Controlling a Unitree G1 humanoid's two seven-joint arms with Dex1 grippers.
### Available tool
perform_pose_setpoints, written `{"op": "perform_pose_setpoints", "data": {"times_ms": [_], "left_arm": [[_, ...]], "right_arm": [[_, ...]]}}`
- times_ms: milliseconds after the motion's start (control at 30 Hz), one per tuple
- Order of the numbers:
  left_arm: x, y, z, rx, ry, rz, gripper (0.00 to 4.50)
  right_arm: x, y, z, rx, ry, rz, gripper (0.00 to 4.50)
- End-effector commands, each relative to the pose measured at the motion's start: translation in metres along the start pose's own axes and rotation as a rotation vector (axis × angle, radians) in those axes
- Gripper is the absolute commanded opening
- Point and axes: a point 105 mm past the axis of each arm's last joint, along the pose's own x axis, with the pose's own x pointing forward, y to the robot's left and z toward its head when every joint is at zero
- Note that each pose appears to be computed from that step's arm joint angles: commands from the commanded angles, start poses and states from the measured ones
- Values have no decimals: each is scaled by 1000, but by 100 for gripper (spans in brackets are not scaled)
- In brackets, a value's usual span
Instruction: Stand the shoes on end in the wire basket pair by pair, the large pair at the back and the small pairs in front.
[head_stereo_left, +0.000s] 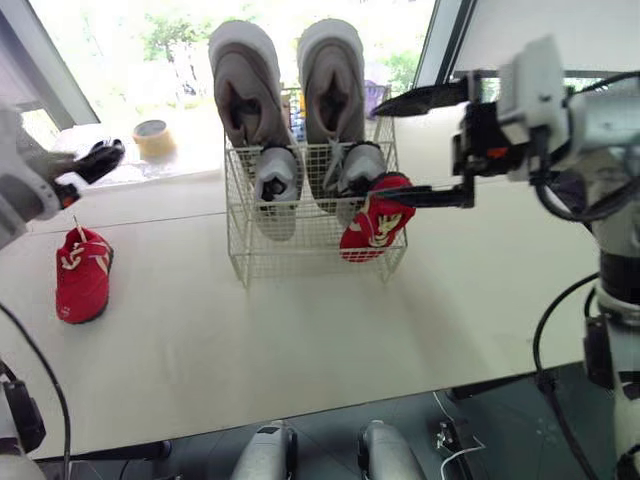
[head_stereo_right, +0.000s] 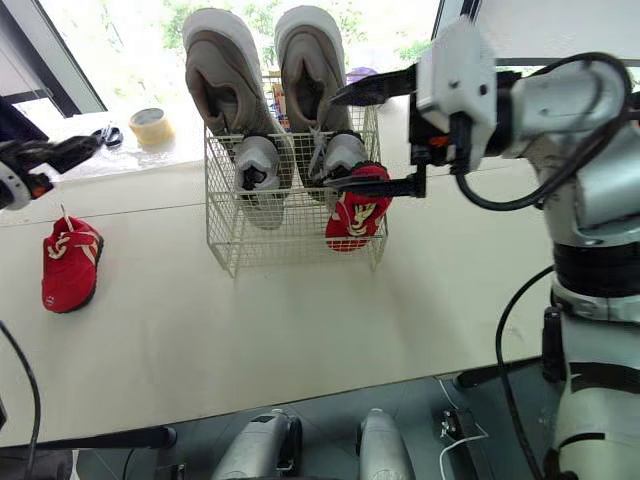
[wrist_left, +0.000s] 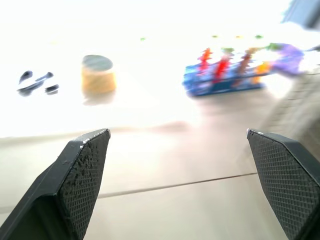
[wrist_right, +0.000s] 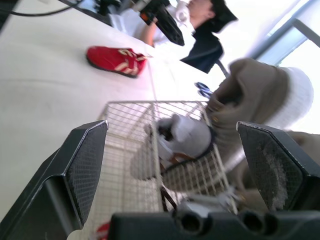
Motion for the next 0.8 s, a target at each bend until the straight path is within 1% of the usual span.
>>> {"op": "perform_pose_setpoints", "data": {"times_ms": [33, 100, 200, 267, 333, 467, 567, 800], "left_arm": [[-14, 42, 8, 22, 29, 184, 450], [-21, 65, 7, 17, 55, 258, 450], [-28, 81, 2, 25, 105, 277, 450], [-31, 85, -10, 15, 171, 245, 450], [-34, 91, -27, 24, 254, 218, 450], [-33, 97, -55, 45, 364, 179, 450], [-28, 97, -72, 88, 429, 152, 450], [-13, 93, -94, 98, 486, 120, 450]], "right_arm": [[1, -5, 14, -67, -35, 10, 445], [4, -5, 12, -74, -36, 23, 445], [6, -4, 9, -79, -28, 33, 445], [7, -4, 7, -82, -21, 37, 445], [7, -3, 6, -81, -18, 38, 445], [5, -2, 7, -81, -12, 30, 445], [3, -2, 11, -86, -15, 15, 445], [-3, 3, 27, -57, -57, 9, 445]]}}
